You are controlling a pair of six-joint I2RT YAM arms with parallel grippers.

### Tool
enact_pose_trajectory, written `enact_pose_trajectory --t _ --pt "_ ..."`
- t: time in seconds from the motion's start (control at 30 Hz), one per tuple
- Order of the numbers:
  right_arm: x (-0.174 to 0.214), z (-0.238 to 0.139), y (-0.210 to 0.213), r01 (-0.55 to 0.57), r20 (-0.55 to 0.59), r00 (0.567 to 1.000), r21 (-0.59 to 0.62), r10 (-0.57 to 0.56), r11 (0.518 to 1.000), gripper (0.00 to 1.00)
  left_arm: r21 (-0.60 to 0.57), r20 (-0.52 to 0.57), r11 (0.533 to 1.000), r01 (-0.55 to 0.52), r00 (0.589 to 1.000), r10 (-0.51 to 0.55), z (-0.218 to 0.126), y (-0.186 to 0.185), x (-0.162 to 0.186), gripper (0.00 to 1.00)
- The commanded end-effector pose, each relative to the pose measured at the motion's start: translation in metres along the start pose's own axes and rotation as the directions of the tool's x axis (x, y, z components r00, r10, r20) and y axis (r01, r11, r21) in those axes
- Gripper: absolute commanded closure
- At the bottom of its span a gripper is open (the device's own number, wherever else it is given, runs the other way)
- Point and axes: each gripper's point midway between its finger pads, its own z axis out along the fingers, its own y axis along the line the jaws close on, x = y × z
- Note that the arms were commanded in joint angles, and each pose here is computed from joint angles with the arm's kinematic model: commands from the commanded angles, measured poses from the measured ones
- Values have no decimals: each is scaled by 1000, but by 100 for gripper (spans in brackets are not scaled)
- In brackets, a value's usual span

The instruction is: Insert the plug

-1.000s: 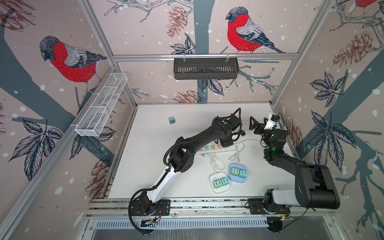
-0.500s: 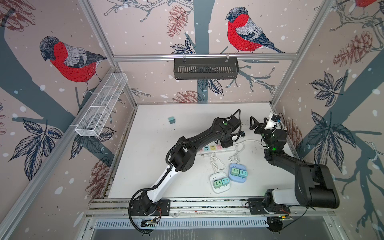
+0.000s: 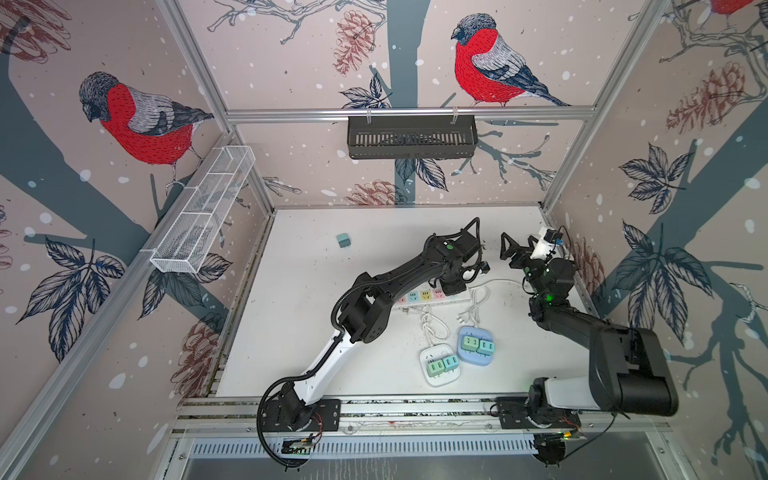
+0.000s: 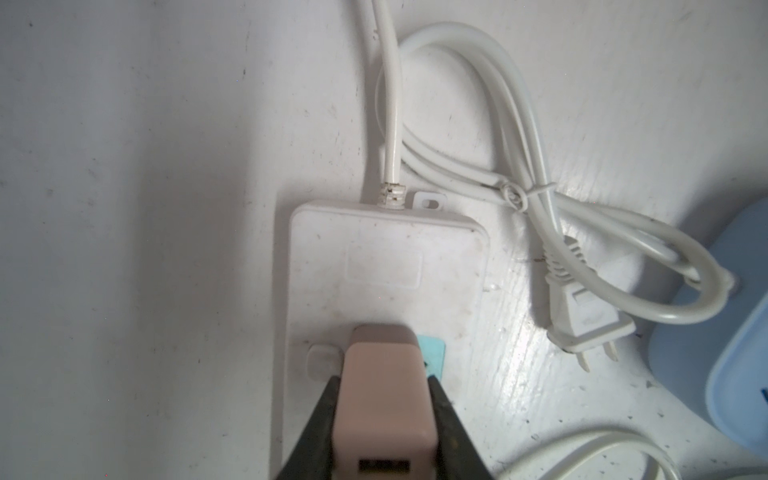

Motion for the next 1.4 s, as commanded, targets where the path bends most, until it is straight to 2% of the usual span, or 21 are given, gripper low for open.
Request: enact_pose_trajectory --t 0.0,0.13,0.23,0.37,0.43,0.5,0.6,0.7,0.77,0.83,0.9,1.0,1.07,1.13,1.17,1.2,1.23,1.27,1.3,1.37 --pt "-10 0 5 1 36 999 -26 0 1000 0 -4 21 1000 -3 1000 4 -15 0 -4 2" --pt "-11 0 0 -13 40 999 -9 14 1000 0 -72 130 997 -2 991 11 -56 11 -28 2" --pt "-12 3 -1 -25 28 999 -6 25 1000 0 -125 243 992 29 970 3 -100 17 -47 2" --pt "-20 7 9 -56 29 998 -58 58 997 0 -248 430 959 137 903 -18 -170 30 -56 2" --pt "-24 15 6 -110 6 994 -38 110 993 0 -313 535 925 217 845 -17 -206 36 -51 2" --pt "-25 26 -10 -206 -38 977 73 209 976 0 -359 629 879 314 777 -21 -239 37 -34 2" --pt "-23 37 -27 -276 -83 951 198 297 940 0 -400 742 798 451 671 -8 -277 37 2 1" --pt "-26 37 -26 -368 -51 921 208 385 906 0 -388 834 719 577 552 7 -308 33 48 1" --pt "-29 37 -15 -373 -72 919 165 388 913 0 -364 864 667 649 502 -17 -310 34 85 1" --pt "-33 37 -13 -372 -93 915 176 392 911 0 -324 900 583 745 432 -52 -315 41 126 2" --pt "-41 34 -11 -346 -89 926 184 366 920 0 -261 942 433 863 325 -79 -316 47 178 1" --pt "-53 22 -15 -304 -26 948 213 317 928 0 -178 978 292 940 201 -49 -301 42 243 2" --pt "-54 15 -5 -250 -16 967 152 256 956 0 -156 986 223 962 166 -28 -292 38 279 2" --pt "-52 11 6 -237 -19 971 86 240 968 0 -134 991 147 980 136 1 -290 35 313 1" --pt "-51 11 15 -225 -37 973 43 226 973 0 -80 997 83 993 79 20 -292 35 332 2" --pt "-52 13 25 -209 -50 976 18 210 978 0 -1 999 30 1000 0 36 -295 33 348 2" --pt "-52 17 34 -190 -65 980 9 190 982 0 32 998 53 998 -34 46 -298 32 350 2" --pt "-52 21 46 -158 -81 984 16 159 987 0 40 998 111 993 -46 53 -299 30 344 2" --pt "-51 27 58 -118 -96 988 34 121 992 0 47 997 132 990 -55 61 -300 28 342 2" --pt "-48 34 89 -48 -124 991 33 52 998 0 60 996 125 990 -67 53 -297 27 345 2"
